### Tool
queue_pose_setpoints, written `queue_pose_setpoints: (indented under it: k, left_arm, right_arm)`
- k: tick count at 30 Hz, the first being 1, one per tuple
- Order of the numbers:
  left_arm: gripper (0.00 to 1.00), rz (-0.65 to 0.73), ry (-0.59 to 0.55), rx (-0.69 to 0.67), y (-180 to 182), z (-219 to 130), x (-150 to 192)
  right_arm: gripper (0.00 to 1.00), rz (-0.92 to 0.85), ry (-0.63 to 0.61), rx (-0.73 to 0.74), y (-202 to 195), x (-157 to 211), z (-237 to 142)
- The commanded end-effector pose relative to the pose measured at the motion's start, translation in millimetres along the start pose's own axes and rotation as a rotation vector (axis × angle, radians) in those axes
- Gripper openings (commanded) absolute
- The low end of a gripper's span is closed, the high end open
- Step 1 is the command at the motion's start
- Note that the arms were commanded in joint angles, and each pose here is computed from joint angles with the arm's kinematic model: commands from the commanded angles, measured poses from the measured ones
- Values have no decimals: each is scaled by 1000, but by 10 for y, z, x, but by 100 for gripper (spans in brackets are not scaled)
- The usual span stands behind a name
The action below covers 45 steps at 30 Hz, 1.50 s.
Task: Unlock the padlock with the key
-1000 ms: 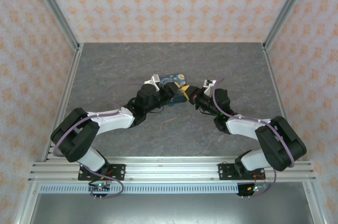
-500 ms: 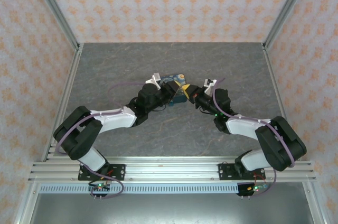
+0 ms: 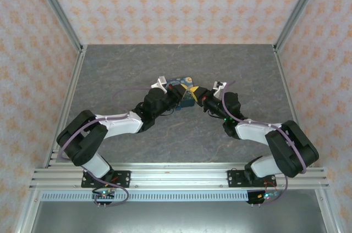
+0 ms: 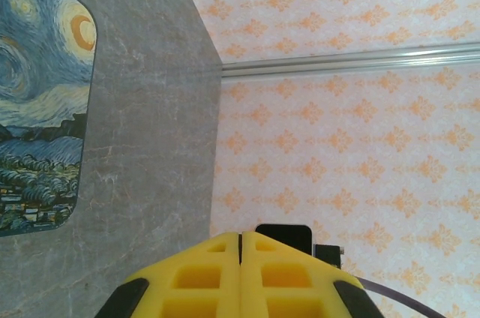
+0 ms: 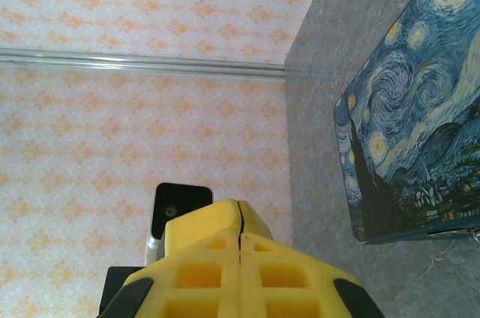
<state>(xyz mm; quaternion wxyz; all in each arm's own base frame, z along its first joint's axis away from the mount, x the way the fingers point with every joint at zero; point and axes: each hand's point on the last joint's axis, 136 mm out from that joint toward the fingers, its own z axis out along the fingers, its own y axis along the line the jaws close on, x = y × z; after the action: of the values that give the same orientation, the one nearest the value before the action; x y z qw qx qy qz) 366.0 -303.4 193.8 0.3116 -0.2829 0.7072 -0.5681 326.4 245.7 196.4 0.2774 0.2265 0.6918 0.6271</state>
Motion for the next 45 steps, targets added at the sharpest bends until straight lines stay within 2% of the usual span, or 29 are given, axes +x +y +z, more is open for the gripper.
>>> queue_pose_setpoints:
  k: [1,2,4,5,7,13,18,23,29,45]
  left_arm:
    - [0,8,-17,38,-112,24,6]
    - [0,17,-14,33,-100,24,12]
    - [0,45,-11,27,-106,12,16]
    - [0,65,-8,21,-111,5,14]
    - [0,109,4,14,-127,-19,26]
    - [0,231,63,12,-223,-78,73]
    - [0,291,133,50,-338,-69,153]
    - [0,309,191,88,-427,-56,234]
    - [0,285,192,111,-466,-52,241]
    - [0,204,174,136,-452,55,216]
  right_arm:
    - [0,-12,-12,-36,83,-29,-13]
    - [2,-12,-16,-34,84,-40,-35]
    - [31,-9,-42,-5,9,-104,-127]
    - [41,-7,-64,13,-30,-154,-200]
    - [55,-12,-88,47,-85,-224,-320]
    - [64,-136,-62,138,33,-220,-519]
    - [62,-254,12,126,274,-153,-478]
    - [50,-321,98,56,429,-69,-343]
    - [40,-298,134,2,406,-42,-215]
    - [35,-210,131,-70,311,-13,-199]
